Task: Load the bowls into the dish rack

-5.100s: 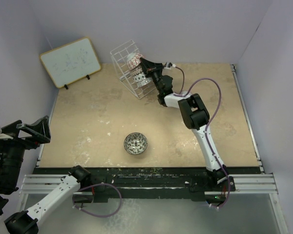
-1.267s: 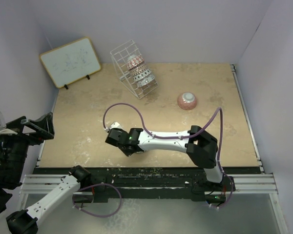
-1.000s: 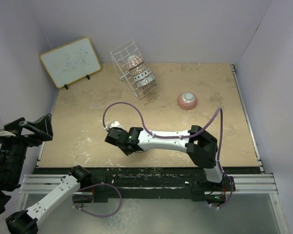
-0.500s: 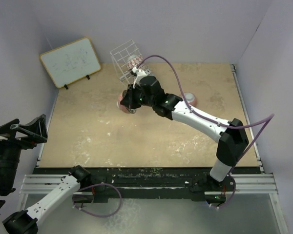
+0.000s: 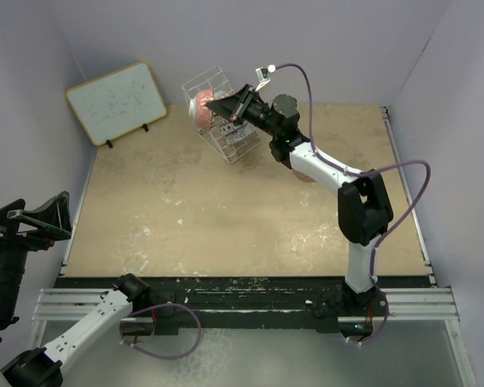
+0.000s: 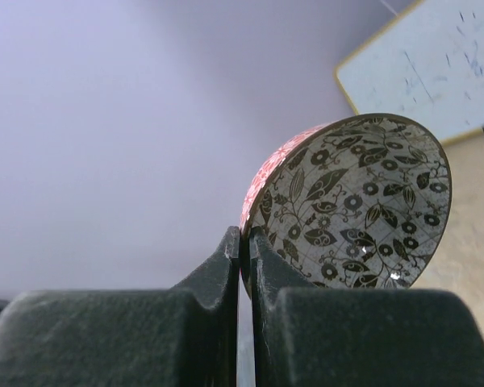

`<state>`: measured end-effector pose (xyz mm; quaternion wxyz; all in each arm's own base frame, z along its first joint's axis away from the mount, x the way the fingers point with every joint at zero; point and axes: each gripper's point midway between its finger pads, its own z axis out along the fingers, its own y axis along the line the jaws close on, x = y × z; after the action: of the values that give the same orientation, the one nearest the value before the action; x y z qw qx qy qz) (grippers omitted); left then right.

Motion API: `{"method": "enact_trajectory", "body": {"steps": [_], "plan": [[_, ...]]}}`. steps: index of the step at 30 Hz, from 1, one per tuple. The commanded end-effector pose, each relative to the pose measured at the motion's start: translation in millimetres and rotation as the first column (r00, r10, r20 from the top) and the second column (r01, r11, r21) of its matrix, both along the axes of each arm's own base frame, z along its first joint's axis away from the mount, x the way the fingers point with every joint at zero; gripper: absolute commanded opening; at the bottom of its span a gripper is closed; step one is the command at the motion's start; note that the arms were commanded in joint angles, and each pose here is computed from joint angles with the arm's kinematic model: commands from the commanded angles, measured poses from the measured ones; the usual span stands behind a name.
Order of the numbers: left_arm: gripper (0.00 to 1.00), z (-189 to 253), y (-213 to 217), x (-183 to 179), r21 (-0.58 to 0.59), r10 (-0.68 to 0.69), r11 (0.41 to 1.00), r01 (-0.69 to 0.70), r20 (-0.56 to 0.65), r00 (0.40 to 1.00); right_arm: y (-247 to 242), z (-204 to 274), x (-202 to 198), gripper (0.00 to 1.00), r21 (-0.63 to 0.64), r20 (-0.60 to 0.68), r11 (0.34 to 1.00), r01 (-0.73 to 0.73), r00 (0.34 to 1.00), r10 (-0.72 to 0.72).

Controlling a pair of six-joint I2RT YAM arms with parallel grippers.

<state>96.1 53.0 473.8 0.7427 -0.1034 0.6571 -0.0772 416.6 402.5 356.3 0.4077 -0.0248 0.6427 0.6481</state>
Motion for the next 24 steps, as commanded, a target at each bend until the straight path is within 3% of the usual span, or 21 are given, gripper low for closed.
{"method": "enact_trajectory", "body": {"steps": [1, 5, 9, 19, 24], "plan": [[0.99, 4, 3, -2, 0.011, 0.008, 1.000, -0.008, 0.011, 1.000, -23, 106, 2, 0.00, 0.376, 0.181, 0.922, -0.091, 0.983, 0.023], [0.99, 4, 4, -2, 0.015, 0.012, 1.000, -0.012, 0.010, 1.000, -36, 119, 32, 0.00, 0.540, 0.166, 0.836, -0.097, 0.986, 0.006], [0.99, 3, 5, -2, 0.021, 0.011, 1.000, -0.011, 0.008, 1.000, -41, 123, 55, 0.00, 0.626, 0.140, 0.777, -0.061, 0.990, -0.035], [0.99, -2, 4, 0, 0.034, 0.014, 0.999, -0.013, -0.005, 1.000, -63, 94, 105, 0.00, 0.748, -0.038, 0.650, 0.138, 0.985, -0.166], [0.99, -3, 5, 0, 0.037, 0.017, 0.999, -0.016, -0.009, 1.000, -66, 77, 119, 0.00, 0.756, -0.107, 0.622, 0.205, 0.976, -0.191]]}}
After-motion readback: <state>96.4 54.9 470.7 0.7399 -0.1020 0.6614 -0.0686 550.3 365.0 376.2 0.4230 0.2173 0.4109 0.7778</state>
